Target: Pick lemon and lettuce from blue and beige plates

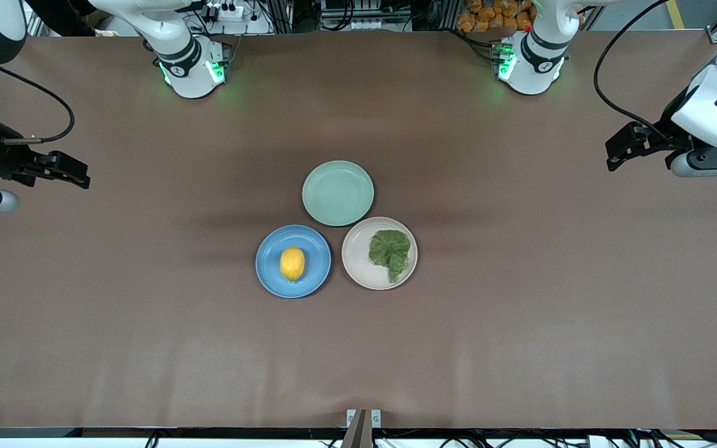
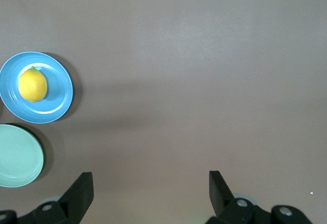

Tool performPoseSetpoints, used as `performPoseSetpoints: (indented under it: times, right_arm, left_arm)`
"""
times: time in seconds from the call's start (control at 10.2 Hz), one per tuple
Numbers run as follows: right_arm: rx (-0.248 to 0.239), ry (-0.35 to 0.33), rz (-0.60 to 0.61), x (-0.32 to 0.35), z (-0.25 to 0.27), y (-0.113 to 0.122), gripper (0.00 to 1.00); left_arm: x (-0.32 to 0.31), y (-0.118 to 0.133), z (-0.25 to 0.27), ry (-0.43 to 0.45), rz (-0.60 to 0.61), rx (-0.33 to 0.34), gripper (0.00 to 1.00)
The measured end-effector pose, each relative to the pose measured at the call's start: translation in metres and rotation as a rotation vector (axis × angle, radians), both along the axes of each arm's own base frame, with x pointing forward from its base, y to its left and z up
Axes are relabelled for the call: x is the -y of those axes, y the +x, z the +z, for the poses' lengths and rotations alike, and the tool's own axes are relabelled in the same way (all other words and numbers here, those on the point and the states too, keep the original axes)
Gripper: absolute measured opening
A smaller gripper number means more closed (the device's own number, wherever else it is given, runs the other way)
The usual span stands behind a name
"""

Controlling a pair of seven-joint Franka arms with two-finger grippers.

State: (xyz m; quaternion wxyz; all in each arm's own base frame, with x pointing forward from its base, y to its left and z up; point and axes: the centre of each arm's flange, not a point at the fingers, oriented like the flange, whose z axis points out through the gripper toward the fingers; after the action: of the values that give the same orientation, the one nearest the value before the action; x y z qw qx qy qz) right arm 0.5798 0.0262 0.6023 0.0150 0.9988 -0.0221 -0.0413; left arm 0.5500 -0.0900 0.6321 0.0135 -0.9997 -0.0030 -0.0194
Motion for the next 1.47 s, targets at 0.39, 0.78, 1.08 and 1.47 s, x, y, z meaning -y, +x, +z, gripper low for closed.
performPoseSetpoints:
  times: [0.39,0.78,1.08,1.47]
  right_arm:
    - [-0.001,0.0,0.0,0.0,-0.0004,0.0,1.0]
    - [-0.001,0.0,0.0,-0.0002,-0.0006,-0.0001,1.0]
    - [-0.001,0.0,0.0,-0.0002,-0.0006,-0.0001,1.0]
    - [-0.004,0.0,0.0,-0.0002,-0.0016,-0.0001,1.0]
  left_arm:
    - [0.0,0.0001,0.0048,-0.002,0.0,0.01,1.0]
    - [0.0,0.0,0.0048,-0.002,0.0,0.009,1.0]
    - [-0.0009,0.0002,0.0048,-0.002,0.002,0.009,1.0]
    - [-0.001,0.0002,0.0048,-0.002,0.002,0.009,1.0]
